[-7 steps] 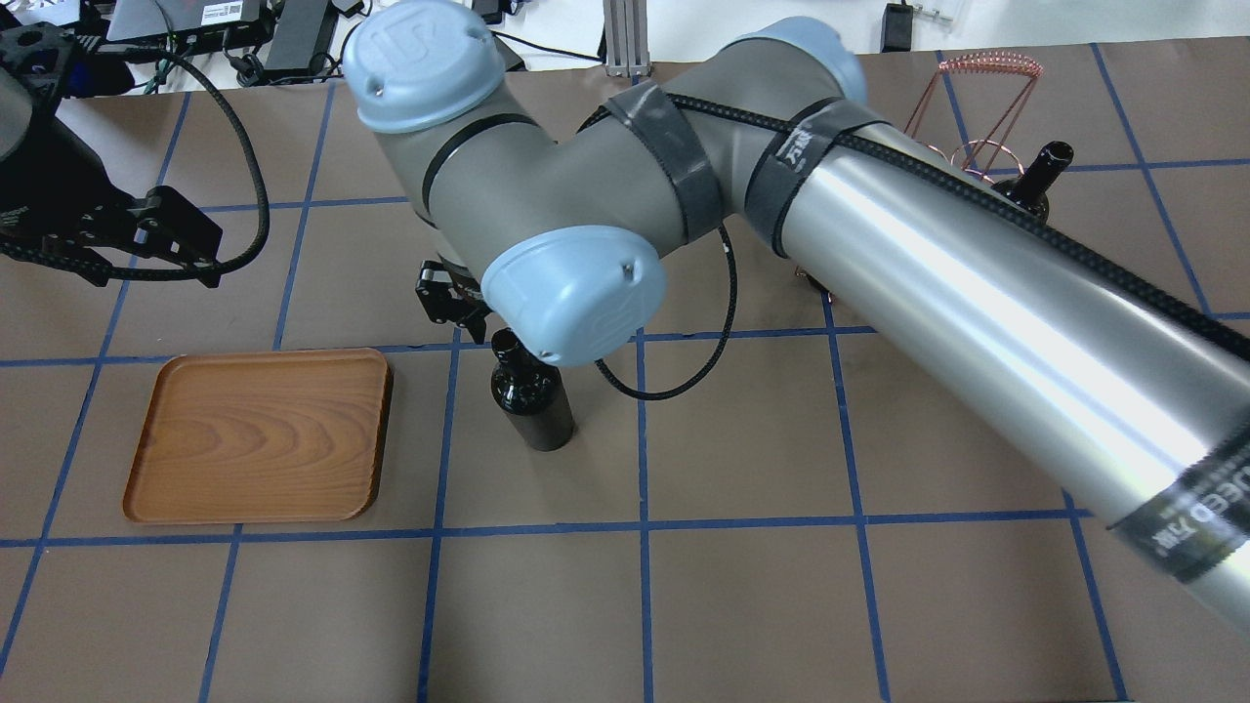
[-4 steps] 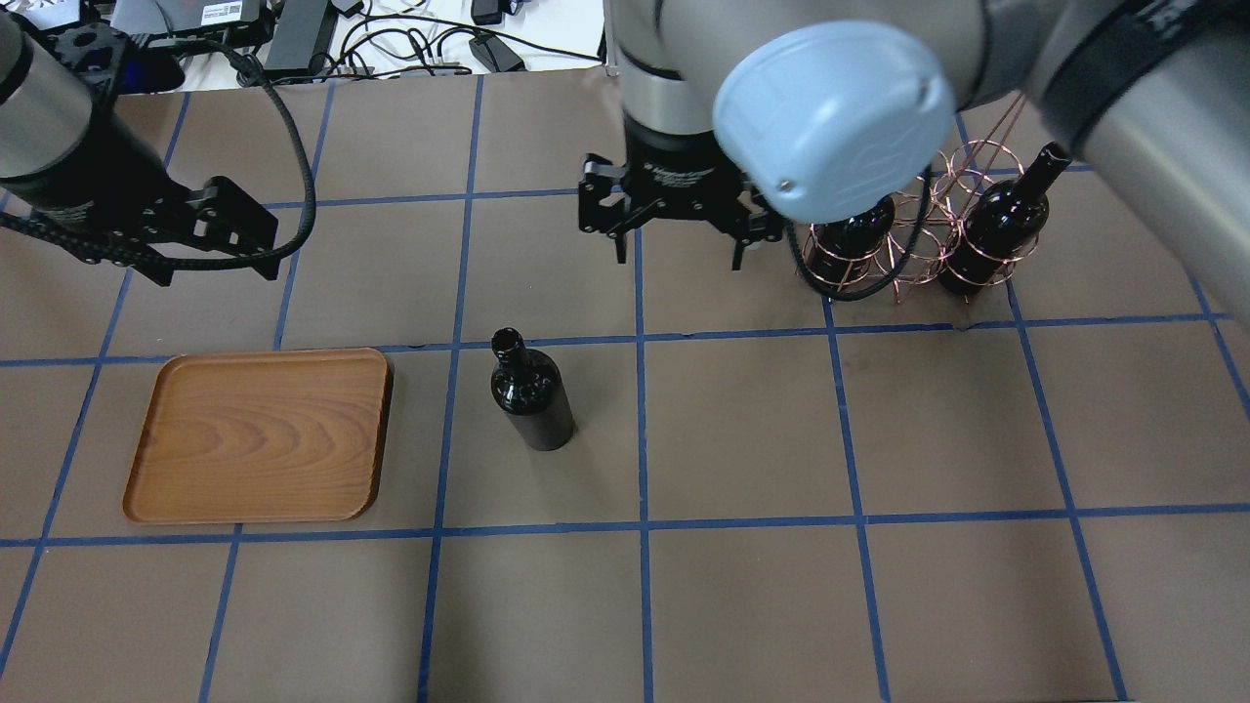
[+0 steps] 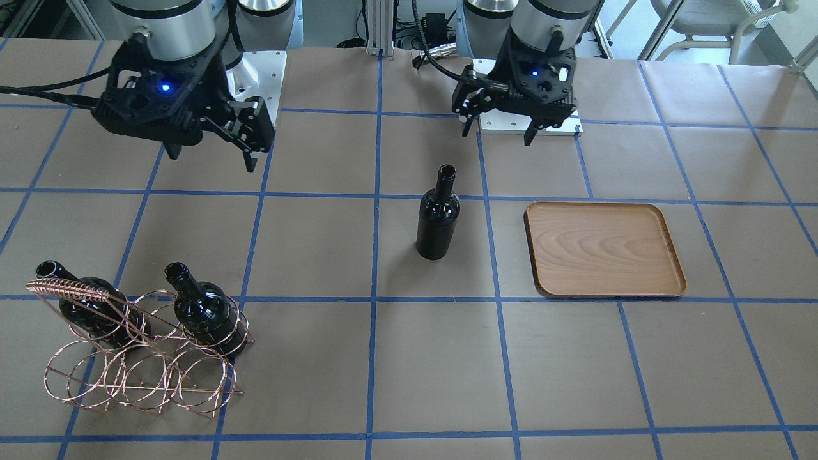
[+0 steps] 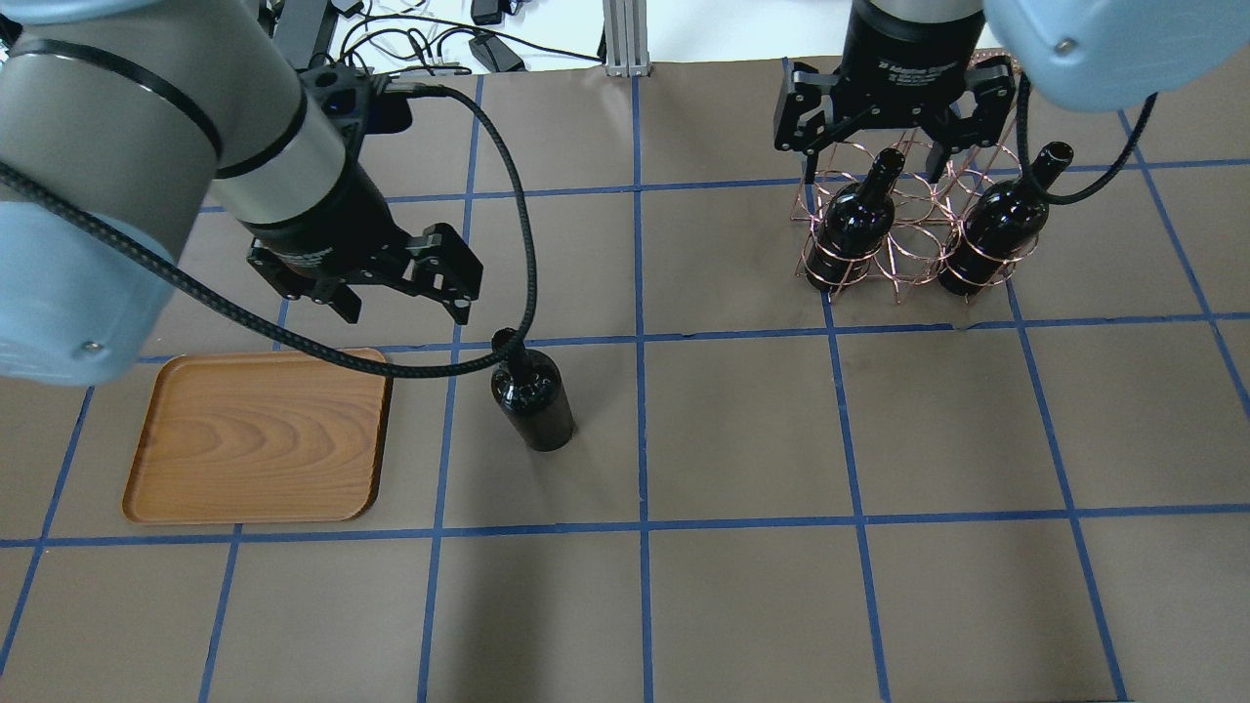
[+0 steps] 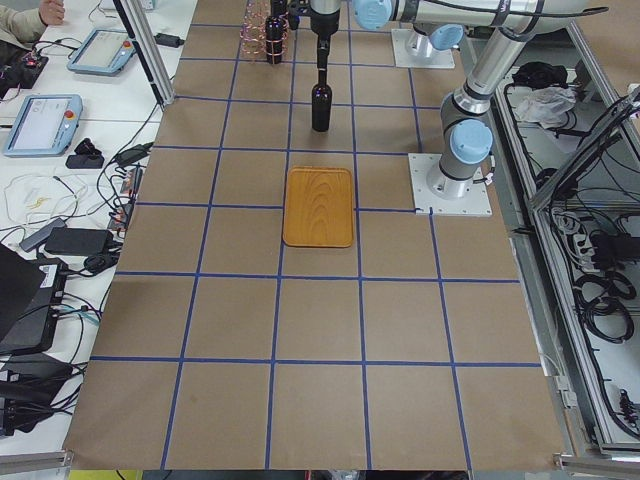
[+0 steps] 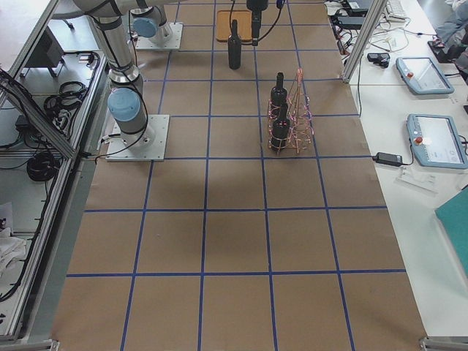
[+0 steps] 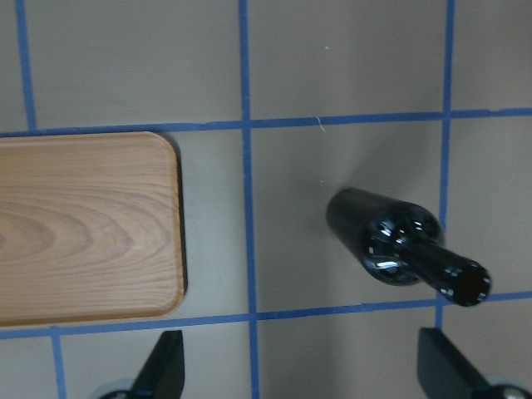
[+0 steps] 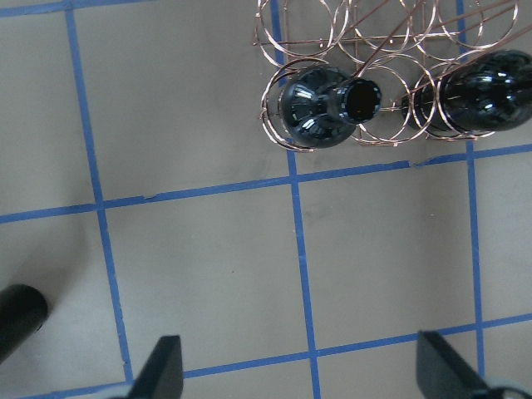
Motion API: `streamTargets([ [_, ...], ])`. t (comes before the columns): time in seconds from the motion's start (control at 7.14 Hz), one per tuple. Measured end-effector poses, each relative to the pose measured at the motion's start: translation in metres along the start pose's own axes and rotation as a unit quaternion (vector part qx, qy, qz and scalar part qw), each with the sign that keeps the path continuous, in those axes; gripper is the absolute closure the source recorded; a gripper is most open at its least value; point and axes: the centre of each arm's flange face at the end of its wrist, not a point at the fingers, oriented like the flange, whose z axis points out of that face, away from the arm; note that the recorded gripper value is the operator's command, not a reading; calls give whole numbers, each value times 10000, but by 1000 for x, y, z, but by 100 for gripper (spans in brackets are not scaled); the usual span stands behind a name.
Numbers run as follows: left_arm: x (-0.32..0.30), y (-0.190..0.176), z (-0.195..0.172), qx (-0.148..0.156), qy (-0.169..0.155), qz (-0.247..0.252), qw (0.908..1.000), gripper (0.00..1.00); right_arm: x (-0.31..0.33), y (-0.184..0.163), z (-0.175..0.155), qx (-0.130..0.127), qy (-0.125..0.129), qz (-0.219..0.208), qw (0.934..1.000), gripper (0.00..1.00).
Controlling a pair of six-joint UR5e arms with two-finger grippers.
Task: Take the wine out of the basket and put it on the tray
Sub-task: 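Lower the left gripper onto the bottle neck and close it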
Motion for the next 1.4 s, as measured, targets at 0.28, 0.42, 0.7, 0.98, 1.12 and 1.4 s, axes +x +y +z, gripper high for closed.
streamTargets([
  [0.28,26,3,26,-128,-7,273,9995,3,8,0,-4,20,-105,63,9999,0],
  [0.42,29,1,40,-191,-8,327,9993,4,6,1,-3,10,-210,59,9998,0],
  [0.7,34,-9,69,-268,-2,396,9989,6,5,5,3,-50,-266,-24,9996,0],
  [0.98,45,-18,92,-264,-18,559,9981,6,6,10,4,-55,-283,-372,9989,0],
  [1.12,47,-21,99,-275,-25,665,9974,10,6,10,3,-48,-298,-573,9979,0],
  [1.4,47,-21,107,-332,-36,874,9956,46,5,9,-1,-18,-452,-667,9967,0],
])
